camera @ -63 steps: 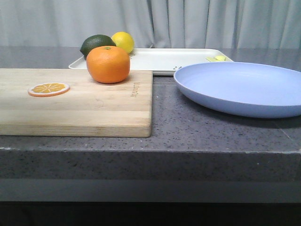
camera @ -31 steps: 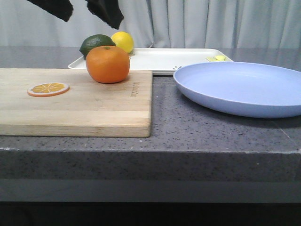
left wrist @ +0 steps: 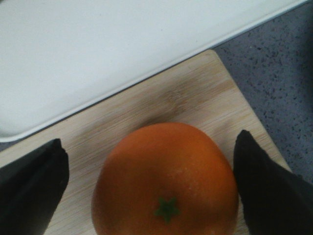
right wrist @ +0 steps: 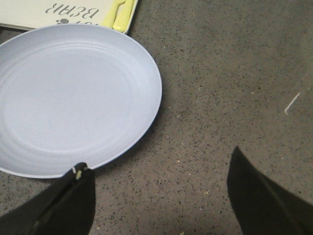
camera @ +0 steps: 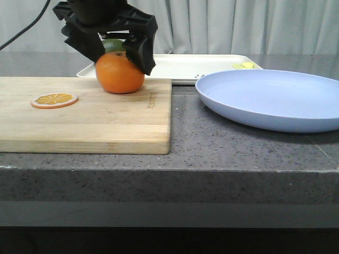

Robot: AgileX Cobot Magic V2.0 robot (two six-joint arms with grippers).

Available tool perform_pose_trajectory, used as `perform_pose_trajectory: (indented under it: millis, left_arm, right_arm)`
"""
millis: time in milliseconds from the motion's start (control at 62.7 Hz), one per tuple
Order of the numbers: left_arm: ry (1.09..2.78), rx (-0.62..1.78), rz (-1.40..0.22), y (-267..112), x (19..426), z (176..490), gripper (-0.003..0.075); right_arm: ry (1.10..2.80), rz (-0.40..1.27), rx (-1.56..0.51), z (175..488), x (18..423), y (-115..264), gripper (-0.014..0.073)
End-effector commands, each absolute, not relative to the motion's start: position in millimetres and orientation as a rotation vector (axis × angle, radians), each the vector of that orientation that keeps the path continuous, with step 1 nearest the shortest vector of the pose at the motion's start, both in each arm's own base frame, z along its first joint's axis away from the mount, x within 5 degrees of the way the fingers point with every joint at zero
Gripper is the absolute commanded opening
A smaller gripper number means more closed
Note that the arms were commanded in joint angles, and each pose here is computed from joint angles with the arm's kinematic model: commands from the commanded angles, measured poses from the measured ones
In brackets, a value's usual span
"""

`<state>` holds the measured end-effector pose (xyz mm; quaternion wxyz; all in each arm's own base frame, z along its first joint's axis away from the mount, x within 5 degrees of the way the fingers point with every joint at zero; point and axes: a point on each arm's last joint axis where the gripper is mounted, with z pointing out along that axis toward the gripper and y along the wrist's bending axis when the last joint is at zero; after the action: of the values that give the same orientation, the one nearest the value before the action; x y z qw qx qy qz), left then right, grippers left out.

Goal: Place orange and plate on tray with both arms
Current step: 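Lower the left gripper onto the orange and close around it, then lift the orange with the left gripper and carry it over the blue plate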

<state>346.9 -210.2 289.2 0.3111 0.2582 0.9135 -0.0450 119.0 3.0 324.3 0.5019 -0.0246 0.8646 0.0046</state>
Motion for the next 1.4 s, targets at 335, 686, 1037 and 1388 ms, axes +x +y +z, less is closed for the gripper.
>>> perform_pose_trajectory:
  millis: [335, 686, 1037, 1388]
  left_arm:
    - [2.376, 0.653, -0.176, -213, 344, 308, 0.0614]
    - [2.343, 0.659, -0.217, -223, 341, 326, 0.0451]
    - [2.156, 0.835, -0.310, -289, 324, 365, 0.0452]
    - [2.099, 0.970, -0.379, -363, 314, 349, 0.0452]
  right_arm:
    - [1.996, -0.016, -0.067, 340, 122, 2, 0.0568]
    - [1.996, -0.016, -0.067, 340, 122, 2, 0.0568]
    - [1.989, -0.016, -0.067, 340, 123, 2, 0.0568]
    - [1.988, -0.016, -0.066, 341, 123, 2, 0.0568]
